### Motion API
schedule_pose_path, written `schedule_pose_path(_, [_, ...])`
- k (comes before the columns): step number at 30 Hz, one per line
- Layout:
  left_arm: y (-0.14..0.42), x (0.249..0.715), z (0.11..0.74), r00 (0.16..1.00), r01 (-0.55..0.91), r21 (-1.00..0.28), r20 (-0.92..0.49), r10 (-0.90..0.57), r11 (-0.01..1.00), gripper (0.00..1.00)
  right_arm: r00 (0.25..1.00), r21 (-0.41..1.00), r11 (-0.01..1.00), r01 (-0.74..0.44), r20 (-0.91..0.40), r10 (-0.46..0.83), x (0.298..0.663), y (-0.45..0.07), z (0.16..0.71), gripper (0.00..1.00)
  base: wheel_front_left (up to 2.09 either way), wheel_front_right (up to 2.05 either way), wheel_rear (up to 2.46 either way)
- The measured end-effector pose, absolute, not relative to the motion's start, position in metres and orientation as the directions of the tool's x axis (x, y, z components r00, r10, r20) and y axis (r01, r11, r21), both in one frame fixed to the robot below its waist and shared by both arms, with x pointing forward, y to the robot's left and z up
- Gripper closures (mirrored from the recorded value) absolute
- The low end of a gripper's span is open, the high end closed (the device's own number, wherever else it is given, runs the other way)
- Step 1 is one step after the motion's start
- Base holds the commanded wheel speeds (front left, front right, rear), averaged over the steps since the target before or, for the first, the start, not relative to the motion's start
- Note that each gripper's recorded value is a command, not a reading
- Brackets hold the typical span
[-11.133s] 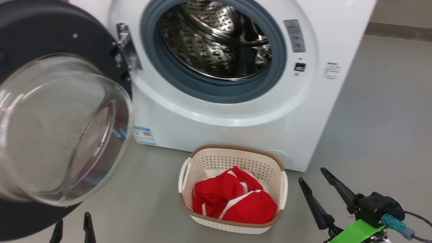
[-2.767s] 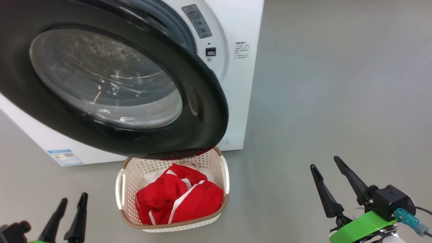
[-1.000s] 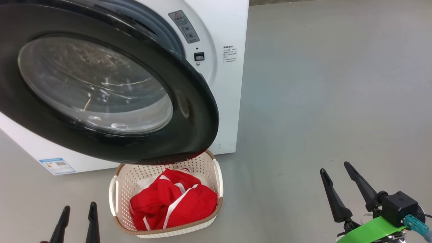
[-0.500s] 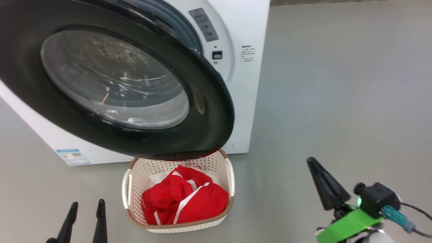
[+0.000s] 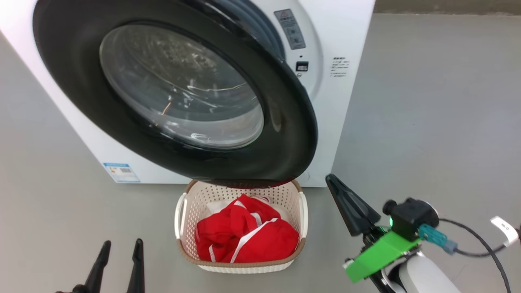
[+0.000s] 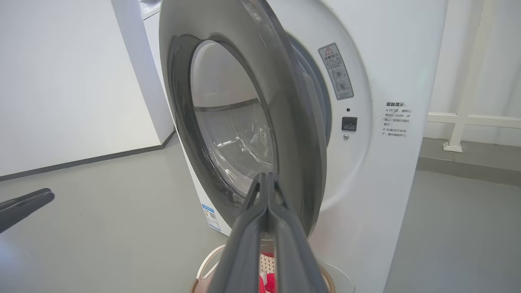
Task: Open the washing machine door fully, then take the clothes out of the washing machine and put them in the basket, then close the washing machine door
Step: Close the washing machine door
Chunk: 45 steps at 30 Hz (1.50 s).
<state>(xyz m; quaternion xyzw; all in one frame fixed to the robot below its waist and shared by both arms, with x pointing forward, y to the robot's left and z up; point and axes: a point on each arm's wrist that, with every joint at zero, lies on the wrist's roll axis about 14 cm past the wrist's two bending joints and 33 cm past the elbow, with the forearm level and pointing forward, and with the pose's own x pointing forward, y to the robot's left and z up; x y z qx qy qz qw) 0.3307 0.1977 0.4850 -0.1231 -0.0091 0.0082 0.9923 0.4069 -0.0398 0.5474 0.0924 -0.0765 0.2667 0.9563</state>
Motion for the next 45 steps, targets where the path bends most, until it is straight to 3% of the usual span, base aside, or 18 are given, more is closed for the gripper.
schedule_pose_path(22, [0.201, 0.355, 0.48, 0.999, -0.034, -0.253, -0.002, 0.035, 0.967, 0.0, 0.819, 0.176, 0.801, -0.572, 0.174, 0.547, 0.485, 0.001, 0.539, 1.0, 0.0, 0.0, 0.0])
schedule_pose_path(45, [0.196, 0.391, 0.475, 1.0, -0.018, -0.261, -0.007, 0.017, 0.965, 0.0, 0.86, 0.195, 0.845, -0.498, 0.238, 0.452, 0.574, -0.018, 0.546, 1.0, 0.0, 0.0, 0.0])
